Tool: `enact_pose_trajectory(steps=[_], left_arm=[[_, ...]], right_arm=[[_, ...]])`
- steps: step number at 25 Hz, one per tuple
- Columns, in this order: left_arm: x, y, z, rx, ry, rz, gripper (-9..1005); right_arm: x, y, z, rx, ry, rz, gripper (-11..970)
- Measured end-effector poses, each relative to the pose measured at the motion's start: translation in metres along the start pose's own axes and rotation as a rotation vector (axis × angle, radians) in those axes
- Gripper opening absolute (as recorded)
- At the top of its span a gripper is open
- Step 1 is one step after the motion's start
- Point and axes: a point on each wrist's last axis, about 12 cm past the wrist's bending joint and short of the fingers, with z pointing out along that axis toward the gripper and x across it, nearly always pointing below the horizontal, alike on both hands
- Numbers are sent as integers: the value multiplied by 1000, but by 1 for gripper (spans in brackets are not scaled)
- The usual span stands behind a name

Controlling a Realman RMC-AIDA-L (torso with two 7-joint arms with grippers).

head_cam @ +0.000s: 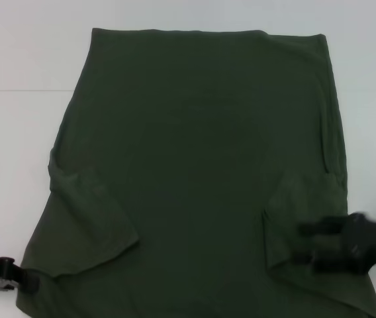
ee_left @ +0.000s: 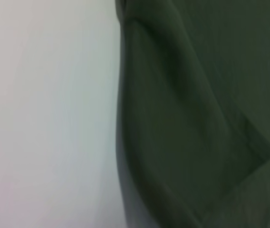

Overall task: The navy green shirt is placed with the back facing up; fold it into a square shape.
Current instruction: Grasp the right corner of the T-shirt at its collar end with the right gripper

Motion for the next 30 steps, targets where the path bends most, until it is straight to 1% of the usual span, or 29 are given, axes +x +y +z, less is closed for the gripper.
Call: enact_pose_trajectory(steps=[2, 6, 9, 10, 12, 15, 18, 21, 25, 30], left_arm=[[0, 2, -3, -1, -15, 3, 25], [-1, 6, -10, -6, -42, 17, 25], [-1, 8, -12, -8, -45, 22, 26], [-1, 9, -12, -10, -45, 24, 26], [-1, 9, -13, -10, -42, 34, 26], [-4, 8, -14, -8, -40, 48, 25], [-6, 5, -14, -8, -35, 58, 26], [-8, 3, -12, -6, -32, 67, 26], [-9, 1, -11, -3, -28, 72, 25], [-7, 3, -8, 9, -24, 59, 25]], right_arm=[[-12, -3, -14, 16, 35, 125, 750], [-30, -6, -43, 29, 155, 435, 750], [-32, -6, -59, 57, 245, 630, 749], [-31, -6, -65, 88, 273, 704, 748], [-29, -7, -72, 125, 304, 785, 746], [-24, -8, -80, 176, 364, 863, 745], [-16, -9, -83, 227, 437, 899, 745], [-10, -9, -84, 249, 473, 905, 745], [-7, -9, -84, 256, 482, 900, 744], [-3, -9, -79, 270, 521, 888, 744]])
